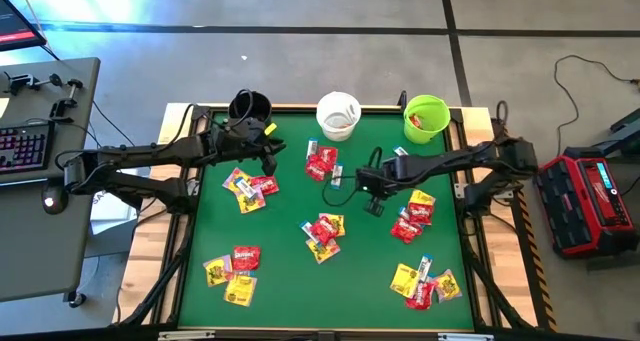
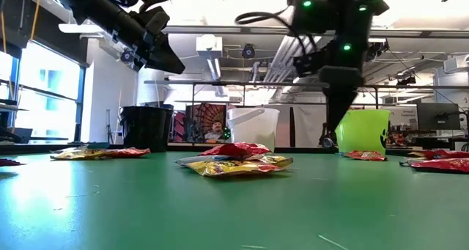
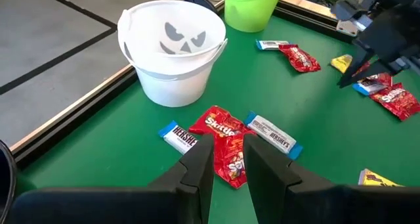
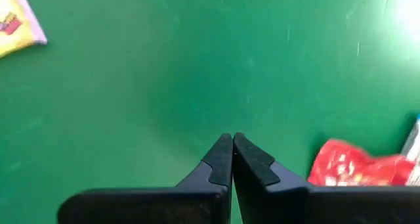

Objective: Sort candy by brand, put in halloween buckets
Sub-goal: Put the red candy into the green bucket

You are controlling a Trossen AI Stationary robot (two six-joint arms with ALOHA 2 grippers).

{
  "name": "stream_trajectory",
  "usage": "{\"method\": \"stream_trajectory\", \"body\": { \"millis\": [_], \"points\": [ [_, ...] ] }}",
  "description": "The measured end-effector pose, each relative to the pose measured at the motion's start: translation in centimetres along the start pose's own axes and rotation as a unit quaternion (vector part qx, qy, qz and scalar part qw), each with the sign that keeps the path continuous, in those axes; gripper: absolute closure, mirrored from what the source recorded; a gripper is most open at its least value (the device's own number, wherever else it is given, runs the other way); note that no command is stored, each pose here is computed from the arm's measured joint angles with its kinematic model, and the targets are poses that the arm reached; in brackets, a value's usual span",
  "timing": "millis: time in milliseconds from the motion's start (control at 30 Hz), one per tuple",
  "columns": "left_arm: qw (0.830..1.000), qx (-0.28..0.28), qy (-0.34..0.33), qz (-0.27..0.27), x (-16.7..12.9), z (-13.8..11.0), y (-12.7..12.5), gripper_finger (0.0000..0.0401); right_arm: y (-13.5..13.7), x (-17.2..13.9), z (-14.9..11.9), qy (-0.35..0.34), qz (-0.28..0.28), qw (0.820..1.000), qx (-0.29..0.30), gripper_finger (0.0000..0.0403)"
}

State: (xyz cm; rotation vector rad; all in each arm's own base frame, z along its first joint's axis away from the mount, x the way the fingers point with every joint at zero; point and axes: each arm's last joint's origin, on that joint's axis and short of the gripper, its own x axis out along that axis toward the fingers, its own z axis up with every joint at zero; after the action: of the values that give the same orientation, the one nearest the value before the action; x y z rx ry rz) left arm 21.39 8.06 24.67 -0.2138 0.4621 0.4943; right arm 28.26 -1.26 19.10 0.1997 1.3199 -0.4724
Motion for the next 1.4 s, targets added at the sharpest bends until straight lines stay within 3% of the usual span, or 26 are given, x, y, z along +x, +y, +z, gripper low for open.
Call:
{"method": "stream_trajectory", "body": {
  "millis": [333, 567, 1033, 1233, 1400],
  "points": [
    [1.000, 0.000, 0.000, 0.000, 0.0, 0.0, 0.0, 0.0330, -1.7, -1.5, -7.4, -0.043, 0.056, 0.988, 0.139, 0.0403],
    [1.000, 0.000, 0.000, 0.000, 0.0, 0.0, 0.0, 0.0330, -2.5, -3.3, -10.4, -0.069, 0.114, 0.969, 0.207, 0.0403],
    [1.000, 0.013, 0.024, -0.015, 0.0, -0.4, -0.1, 0.0330, -2.8, -2.8, -11.3, -0.051, 0.124, 0.963, 0.235, 0.0402],
    [0.990, 0.086, 0.109, -0.031, -0.4, -2.2, -0.8, 0.0330, -2.9, -2.8, -11.2, -0.061, 0.118, 0.962, 0.237, 0.0402],
    [0.978, 0.081, 0.192, -0.026, -0.9, -3.8, -1.0, 0.0330, -2.9, -2.8, -11.2, -0.061, 0.117, 0.963, 0.237, 0.0402]
  ]
}}
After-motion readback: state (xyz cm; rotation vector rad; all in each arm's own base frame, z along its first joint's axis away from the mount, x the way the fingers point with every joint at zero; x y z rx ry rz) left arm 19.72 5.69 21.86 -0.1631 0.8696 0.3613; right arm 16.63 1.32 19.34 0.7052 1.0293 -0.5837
